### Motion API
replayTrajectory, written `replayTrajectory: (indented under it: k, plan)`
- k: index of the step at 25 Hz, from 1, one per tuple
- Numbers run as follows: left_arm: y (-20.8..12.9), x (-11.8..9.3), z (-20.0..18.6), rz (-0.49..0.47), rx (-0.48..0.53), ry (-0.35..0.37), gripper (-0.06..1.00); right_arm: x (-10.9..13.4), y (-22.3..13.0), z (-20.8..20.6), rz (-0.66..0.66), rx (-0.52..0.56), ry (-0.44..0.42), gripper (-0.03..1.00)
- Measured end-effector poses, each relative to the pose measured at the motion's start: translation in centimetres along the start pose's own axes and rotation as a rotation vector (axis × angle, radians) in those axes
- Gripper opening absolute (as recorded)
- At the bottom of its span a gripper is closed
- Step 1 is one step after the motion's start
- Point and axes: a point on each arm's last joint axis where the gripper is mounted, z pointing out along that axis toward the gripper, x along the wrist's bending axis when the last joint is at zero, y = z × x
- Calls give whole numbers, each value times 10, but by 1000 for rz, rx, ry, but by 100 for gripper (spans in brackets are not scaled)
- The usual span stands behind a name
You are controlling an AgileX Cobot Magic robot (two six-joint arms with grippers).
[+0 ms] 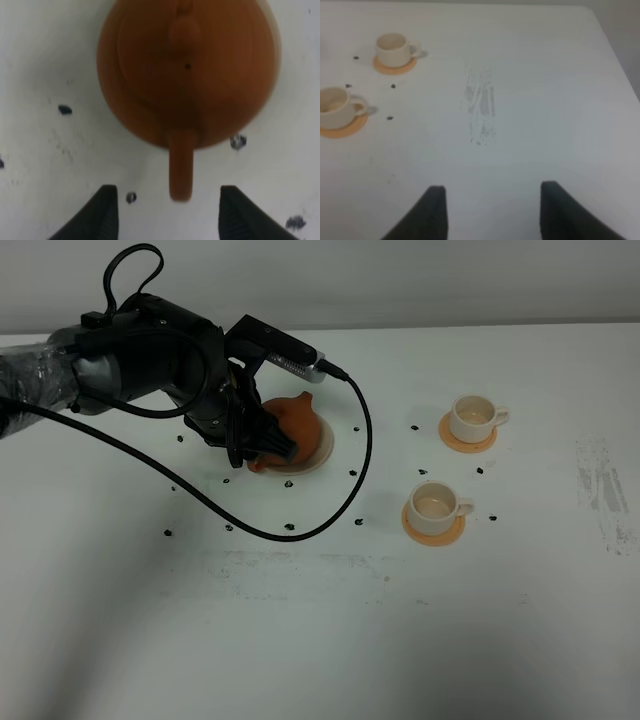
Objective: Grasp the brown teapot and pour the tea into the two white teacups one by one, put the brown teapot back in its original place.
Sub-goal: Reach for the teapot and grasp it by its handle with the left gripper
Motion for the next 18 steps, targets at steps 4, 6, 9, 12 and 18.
replayTrajectory:
  k: [4, 6, 9, 12, 18]
  plan:
    - [3, 0, 8, -5, 8, -6, 47, 0, 0, 0, 0, 0, 0, 44]
    - [2, -2, 12, -13, 11, -18, 47, 0, 0, 0, 0, 0, 0, 44]
    - [2, -3, 18, -14, 11, -33, 47, 0, 0, 0, 0, 0, 0, 44]
    - [2, -4, 23, -16, 12, -40, 47, 0, 0, 0, 0, 0, 0, 44]
    - [2, -5, 30, -12, 3, -40, 47, 0, 0, 0, 0, 0, 0, 44]
